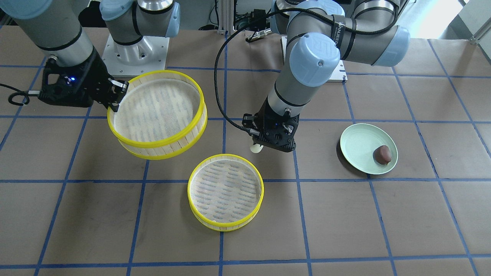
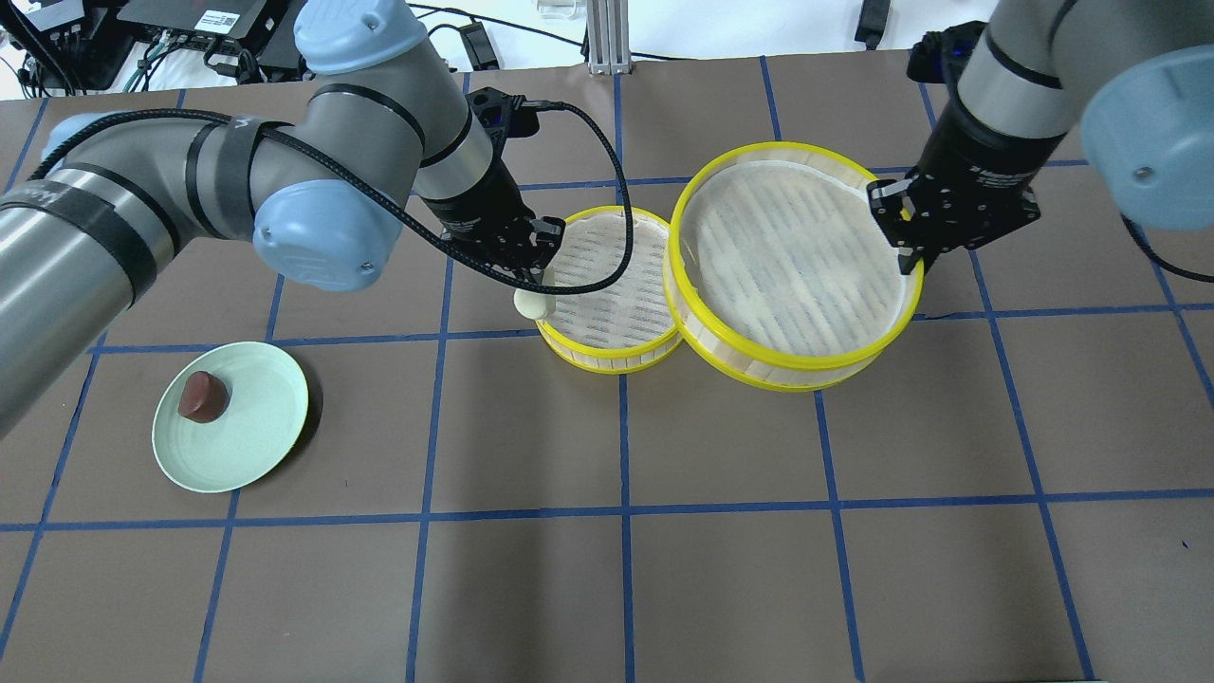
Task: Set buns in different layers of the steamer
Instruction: 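Lift the top tier aside with the right while the left drops the bun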
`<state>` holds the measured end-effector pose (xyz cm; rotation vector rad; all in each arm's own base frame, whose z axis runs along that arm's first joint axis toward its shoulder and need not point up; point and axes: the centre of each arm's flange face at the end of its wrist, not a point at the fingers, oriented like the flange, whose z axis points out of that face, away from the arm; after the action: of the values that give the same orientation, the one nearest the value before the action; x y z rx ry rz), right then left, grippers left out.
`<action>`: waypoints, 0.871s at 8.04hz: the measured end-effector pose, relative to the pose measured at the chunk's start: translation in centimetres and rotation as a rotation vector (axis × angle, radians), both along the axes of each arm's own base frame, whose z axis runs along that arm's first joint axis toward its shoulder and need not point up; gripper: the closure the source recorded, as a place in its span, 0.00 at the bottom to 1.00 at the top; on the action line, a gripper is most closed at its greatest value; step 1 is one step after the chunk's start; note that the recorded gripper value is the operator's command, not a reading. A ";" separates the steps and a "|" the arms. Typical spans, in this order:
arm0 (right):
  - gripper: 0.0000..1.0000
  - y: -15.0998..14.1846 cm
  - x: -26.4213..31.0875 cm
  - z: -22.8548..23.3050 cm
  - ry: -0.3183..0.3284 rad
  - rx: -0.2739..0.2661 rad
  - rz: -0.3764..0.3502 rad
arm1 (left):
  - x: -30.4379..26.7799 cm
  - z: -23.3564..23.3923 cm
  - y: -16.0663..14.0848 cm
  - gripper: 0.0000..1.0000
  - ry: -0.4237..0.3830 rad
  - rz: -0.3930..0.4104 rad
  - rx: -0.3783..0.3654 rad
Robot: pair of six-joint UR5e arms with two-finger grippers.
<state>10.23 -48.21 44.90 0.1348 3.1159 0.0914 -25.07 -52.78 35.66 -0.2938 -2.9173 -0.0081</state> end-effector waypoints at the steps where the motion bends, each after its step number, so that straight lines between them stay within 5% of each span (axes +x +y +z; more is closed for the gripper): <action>1: 0.97 1.0 -1.8 1.1 0.013 0.008 0.005 | -0.8 -1.0 -0.9 1.00 0.029 0.008 -0.022; 5: 0.97 3.7 -4.2 3.7 0.064 0.021 0.031 | -4.0 -6.6 -4.6 1.00 0.137 0.036 -0.115; 7: 0.97 4.0 -4.3 3.7 0.065 0.038 0.029 | -4.7 -9.1 -5.5 0.50 0.164 0.035 -0.128</action>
<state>5.97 -44.21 48.61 0.0946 3.1831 0.1495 -29.72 -58.31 26.61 -0.2509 -2.7639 0.1996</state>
